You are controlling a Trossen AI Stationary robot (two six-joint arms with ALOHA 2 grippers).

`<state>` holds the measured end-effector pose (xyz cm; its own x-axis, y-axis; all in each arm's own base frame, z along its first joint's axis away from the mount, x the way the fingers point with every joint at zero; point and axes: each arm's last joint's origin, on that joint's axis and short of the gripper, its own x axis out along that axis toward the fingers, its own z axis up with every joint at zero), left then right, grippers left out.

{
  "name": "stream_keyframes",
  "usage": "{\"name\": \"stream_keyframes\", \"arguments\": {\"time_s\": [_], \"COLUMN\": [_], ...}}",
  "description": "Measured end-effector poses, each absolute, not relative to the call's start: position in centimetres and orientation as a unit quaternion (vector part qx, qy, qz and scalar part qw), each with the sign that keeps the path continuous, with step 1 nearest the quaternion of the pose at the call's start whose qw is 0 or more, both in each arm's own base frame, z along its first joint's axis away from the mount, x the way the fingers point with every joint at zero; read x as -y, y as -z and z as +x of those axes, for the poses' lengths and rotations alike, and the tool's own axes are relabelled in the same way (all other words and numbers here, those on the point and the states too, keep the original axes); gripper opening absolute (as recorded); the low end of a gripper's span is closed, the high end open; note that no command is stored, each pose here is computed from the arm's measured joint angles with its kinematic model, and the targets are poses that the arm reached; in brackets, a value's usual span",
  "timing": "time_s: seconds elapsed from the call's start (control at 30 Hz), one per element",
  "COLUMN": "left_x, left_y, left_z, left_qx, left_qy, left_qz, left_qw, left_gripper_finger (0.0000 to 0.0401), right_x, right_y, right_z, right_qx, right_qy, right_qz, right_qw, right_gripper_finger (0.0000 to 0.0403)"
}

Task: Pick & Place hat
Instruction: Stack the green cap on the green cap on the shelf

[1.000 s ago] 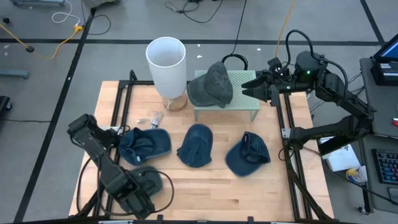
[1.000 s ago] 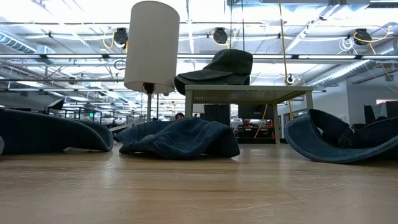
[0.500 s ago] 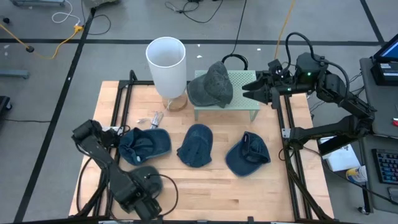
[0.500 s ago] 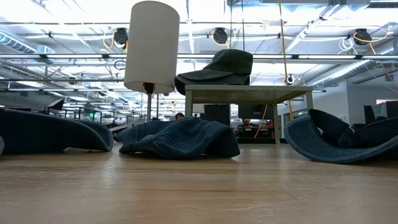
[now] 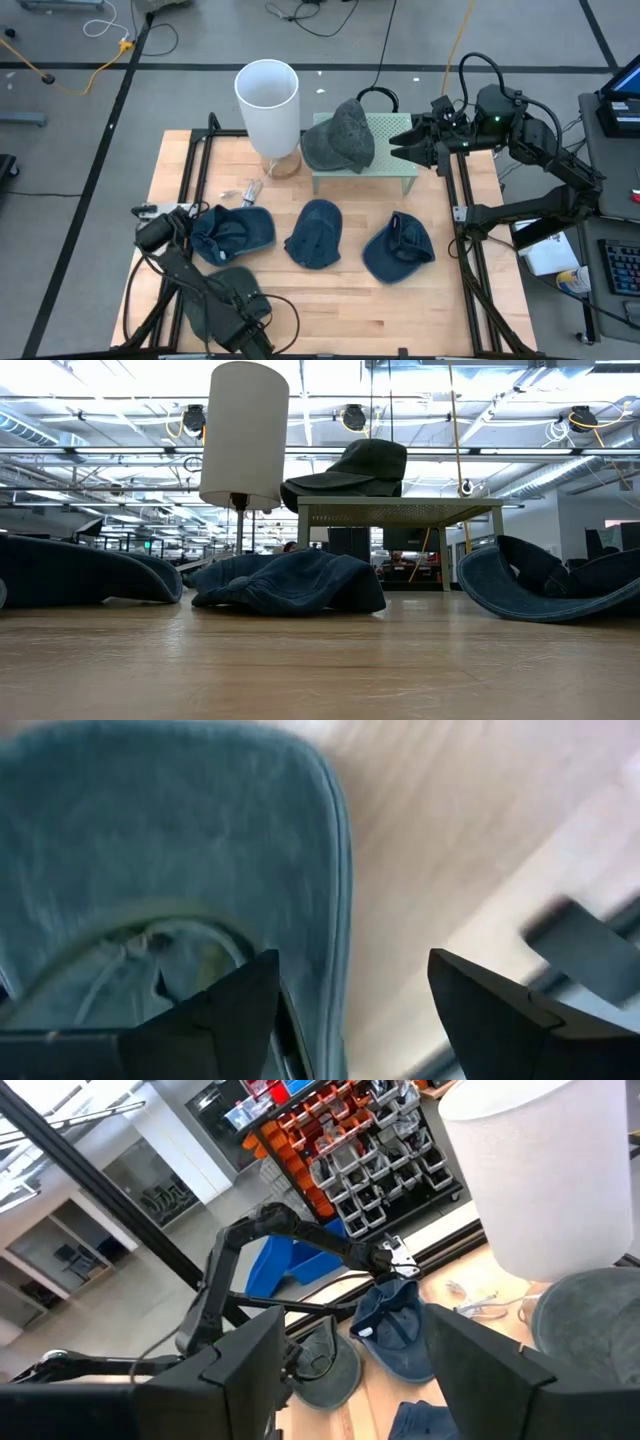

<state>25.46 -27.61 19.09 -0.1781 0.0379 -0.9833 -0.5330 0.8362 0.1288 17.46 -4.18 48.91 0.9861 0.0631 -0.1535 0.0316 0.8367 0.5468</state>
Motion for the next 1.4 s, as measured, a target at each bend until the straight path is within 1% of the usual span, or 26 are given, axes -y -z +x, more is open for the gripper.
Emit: {"name": "stream_keyframes", "arguments": {"time_s": [0.17,0.3,0.47,0.63,0.9,1.13,1.4], "left_x": [27.4,27.2,27.0,27.1,27.2,27.1,27.1], "left_y": [-17.8,-17.7,-17.7,-17.7,-17.7,-17.7,-17.8], "left_z": [26.1,26.3,26.4,26.4,26.3,26.3,26.3], "left_qx": [-0.73,-0.728,-0.728,-0.74,-0.75,-0.752,-0.756], "left_qy": [-0.24,-0.243,-0.237,-0.222,-0.215,-0.215,-0.212], "left_qz": [-0.144,-0.14,-0.132,-0.131,-0.137,-0.138,-0.135], "left_qw": [0.624,0.626,0.63,0.622,0.61,0.608,0.604], "left_gripper_finger": [0.0241,0.0221,0.0181,0.0139,0.0086,0.0013,0.0008], "right_x": [3.6,3.1,2.5,2.1,1.8,1.7,1.7], "right_y": [-48.9,-49.0,-49.0,-49.1,-49.4,-49.6,-49.7], "right_z": [17.6,17.7,17.7,17.5,16.8,16.3,16.0], "right_qx": [-0.087,-0.092,-0.096,-0.096,-0.09,-0.084,-0.083], "right_qy": [-0.03,-0.058,-0.076,-0.085,-0.093,-0.093,-0.092], "right_qz": [0.271,0.262,0.262,0.271,0.269,0.275,0.292], "right_qw": [0.958,0.959,0.957,0.954,0.954,0.953,0.948], "right_gripper_finger": [0.0233,0.0233,0.0233,0.0233,0.0233,0.0233,0.0233]}}
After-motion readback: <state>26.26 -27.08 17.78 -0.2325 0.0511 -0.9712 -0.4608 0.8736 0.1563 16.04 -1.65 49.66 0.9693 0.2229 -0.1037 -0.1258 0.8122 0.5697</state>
